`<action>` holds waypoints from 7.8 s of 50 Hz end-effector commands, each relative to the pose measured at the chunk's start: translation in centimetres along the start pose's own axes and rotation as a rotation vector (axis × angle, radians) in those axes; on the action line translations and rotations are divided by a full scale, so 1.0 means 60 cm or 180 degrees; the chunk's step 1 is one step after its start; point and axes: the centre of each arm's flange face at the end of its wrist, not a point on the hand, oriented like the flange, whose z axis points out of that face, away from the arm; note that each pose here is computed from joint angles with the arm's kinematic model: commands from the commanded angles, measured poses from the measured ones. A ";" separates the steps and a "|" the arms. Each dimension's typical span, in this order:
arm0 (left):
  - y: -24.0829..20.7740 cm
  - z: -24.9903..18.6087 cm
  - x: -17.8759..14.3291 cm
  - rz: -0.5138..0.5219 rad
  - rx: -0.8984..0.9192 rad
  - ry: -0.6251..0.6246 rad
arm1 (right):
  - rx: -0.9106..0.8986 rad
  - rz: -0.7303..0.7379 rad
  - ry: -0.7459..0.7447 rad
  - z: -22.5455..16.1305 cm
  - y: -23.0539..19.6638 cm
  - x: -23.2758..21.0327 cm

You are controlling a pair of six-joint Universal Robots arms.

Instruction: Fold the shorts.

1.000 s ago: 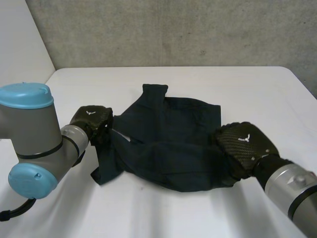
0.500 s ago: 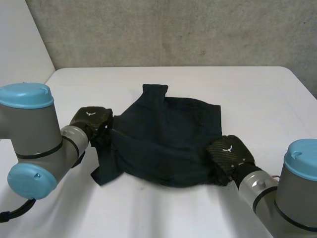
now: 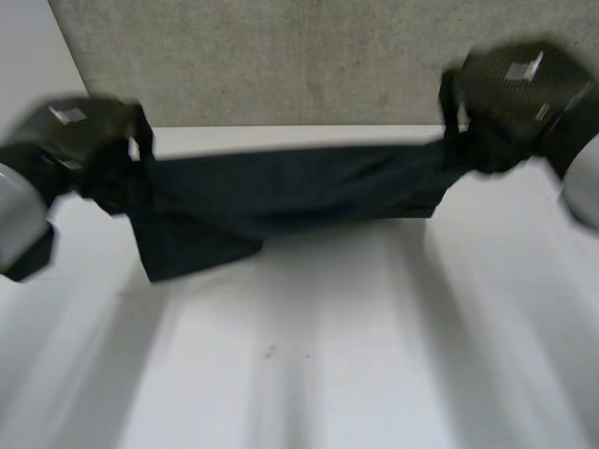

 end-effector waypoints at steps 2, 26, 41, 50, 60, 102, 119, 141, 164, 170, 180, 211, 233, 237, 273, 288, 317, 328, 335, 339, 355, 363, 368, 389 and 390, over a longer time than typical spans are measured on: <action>-0.110 -0.117 -0.019 0.0020 0.0625 -0.0126 | 0.0445 -0.0070 0.0198 -0.036 -0.112 0.043; 0.151 0.220 0.023 0.0047 -0.0957 0.0125 | -0.0916 0.0020 -0.0257 0.150 0.174 -0.074; -0.170 0.254 -0.016 -0.0019 0.1799 -0.0349 | 0.1838 -0.0056 0.1165 0.211 -0.092 0.053; -0.193 0.183 -0.025 -0.0137 0.2047 -0.0394 | 0.2052 -0.0048 0.1271 0.187 -0.123 0.064; -0.003 0.202 0.003 -0.0106 0.0895 -0.0212 | 0.0760 -0.0068 0.0708 0.189 0.041 -0.006; 0.222 0.019 0.047 0.0221 -0.0593 0.0562 | -0.1119 0.0458 -0.0626 0.031 0.320 -0.109; 0.293 -0.021 0.057 0.0220 -0.0868 0.0823 | -0.1120 0.0739 -0.0761 0.018 0.328 -0.123; 0.339 0.057 0.045 0.0250 -0.0968 0.0648 | -0.1151 0.0743 -0.0773 0.014 0.331 -0.125; 0.366 0.090 0.039 0.0517 -0.1095 0.0600 | -0.1168 0.0743 -0.0780 0.014 0.334 -0.126; 0.369 0.087 0.043 0.0518 -0.1112 0.0630 | -0.1169 0.0737 -0.0776 0.014 0.334 -0.126; 0.337 0.042 0.045 0.0529 -0.1082 0.0630 | -0.1174 0.0628 -0.0788 0.012 0.323 -0.121; 0.209 0.052 0.054 0.0674 -0.0471 0.0750 | -0.1676 -0.0345 -0.1307 -0.065 0.294 -0.128; 0.283 0.347 0.098 0.0816 -0.0281 0.1387 | -0.1705 -0.0279 -0.1299 -0.054 0.318 -0.135; 0.302 0.359 0.104 0.1042 -0.0312 0.1458 | -0.1708 -0.0280 -0.1292 -0.053 0.320 -0.134; 0.303 0.240 0.019 0.1240 -0.1012 0.0506 | -0.1696 -0.0285 -0.1289 -0.052 0.320 -0.135; 0.336 0.240 0.015 0.1116 -0.1198 0.0303 | -0.1669 -0.0146 -0.1224 -0.052 0.313 -0.133; 0.230 -0.033 0.031 0.0092 -0.1204 0.0245 | -0.1173 0.1172 -0.0585 0.034 0.255 -0.088; 0.261 -0.146 0.101 -0.0282 -0.1432 0.0709 | -0.1256 0.1402 -0.0531 0.056 0.269 -0.096; 0.276 -0.154 0.104 -0.0137 -0.1603 0.0592 | -0.1217 0.1324 -0.0363 0.058 0.266 -0.097; 0.273 -0.164 0.109 -0.0030 -0.1541 0.0541 | -0.1188 0.1298 -0.0266 0.061 0.266 -0.094; 0.287 -0.157 0.148 0.0153 -0.1413 0.0489 | -0.1203 0.1357 -0.0308 0.067 0.268 -0.106; 0.309 -0.147 0.176 0.0455 -0.1400 0.0210 | -0.1216 0.1424 -0.0322 0.066 0.268 -0.108; 0.327 -0.135 0.184 0.0586 -0.1475 0.0076 | -0.1216 0.1424 -0.0322 0.066 0.268 -0.108; 0.350 -0.097 0.201 0.0468 -0.1298 0.0023 | -0.1253 0.1438 -0.0305 0.063 0.277 -0.106; 0.351 -0.097 0.201 0.0470 -0.1308 0.0023 | -0.1253 0.1438 -0.0305 0.063 0.277 -0.106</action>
